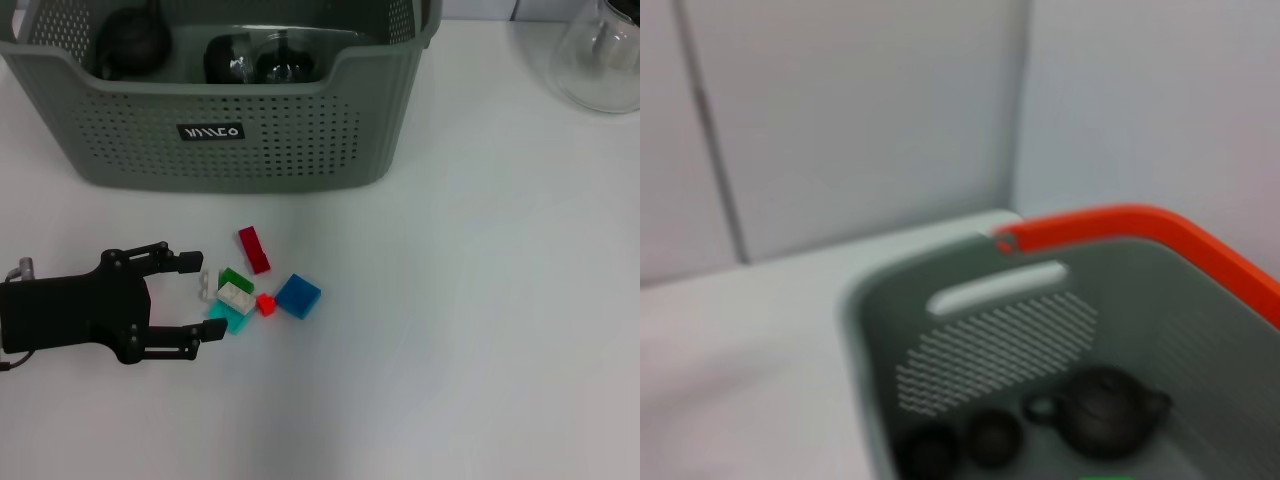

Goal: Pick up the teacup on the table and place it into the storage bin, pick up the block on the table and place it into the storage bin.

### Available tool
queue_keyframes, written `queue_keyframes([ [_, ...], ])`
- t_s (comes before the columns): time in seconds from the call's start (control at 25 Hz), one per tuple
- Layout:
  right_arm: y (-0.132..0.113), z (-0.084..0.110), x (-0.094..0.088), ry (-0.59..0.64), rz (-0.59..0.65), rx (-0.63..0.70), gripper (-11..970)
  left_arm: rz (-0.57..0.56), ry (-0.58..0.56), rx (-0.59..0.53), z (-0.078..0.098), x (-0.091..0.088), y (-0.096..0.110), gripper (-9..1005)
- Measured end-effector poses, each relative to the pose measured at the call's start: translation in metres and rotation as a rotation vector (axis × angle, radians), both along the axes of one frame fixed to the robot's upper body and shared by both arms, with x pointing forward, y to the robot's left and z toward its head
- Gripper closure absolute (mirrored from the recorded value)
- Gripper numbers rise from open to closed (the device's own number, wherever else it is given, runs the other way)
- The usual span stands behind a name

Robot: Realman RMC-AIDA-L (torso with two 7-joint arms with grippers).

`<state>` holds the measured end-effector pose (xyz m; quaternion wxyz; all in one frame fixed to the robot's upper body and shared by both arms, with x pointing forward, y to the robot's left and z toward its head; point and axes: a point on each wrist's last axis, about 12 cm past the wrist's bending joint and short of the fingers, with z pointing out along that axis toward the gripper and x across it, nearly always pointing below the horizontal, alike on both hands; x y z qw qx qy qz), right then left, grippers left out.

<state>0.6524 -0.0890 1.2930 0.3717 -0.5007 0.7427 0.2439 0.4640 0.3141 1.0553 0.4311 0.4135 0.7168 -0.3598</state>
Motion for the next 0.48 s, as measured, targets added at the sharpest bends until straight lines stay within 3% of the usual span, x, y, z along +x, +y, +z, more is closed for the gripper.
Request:
queue_keyframes([
  [0.2, 0.021, -0.027, 0.019, -0.039, -0.049, -0.07, 640, 0.002, 0.001, 0.004, 0.0, 0.001, 0.0, 121],
  [0.48, 0.032, -0.047, 0.022, -0.063, -0.071, -0.128, 618, 0.006, 0.001, 0.007, -0.001, 0.002, 0.0, 120],
])
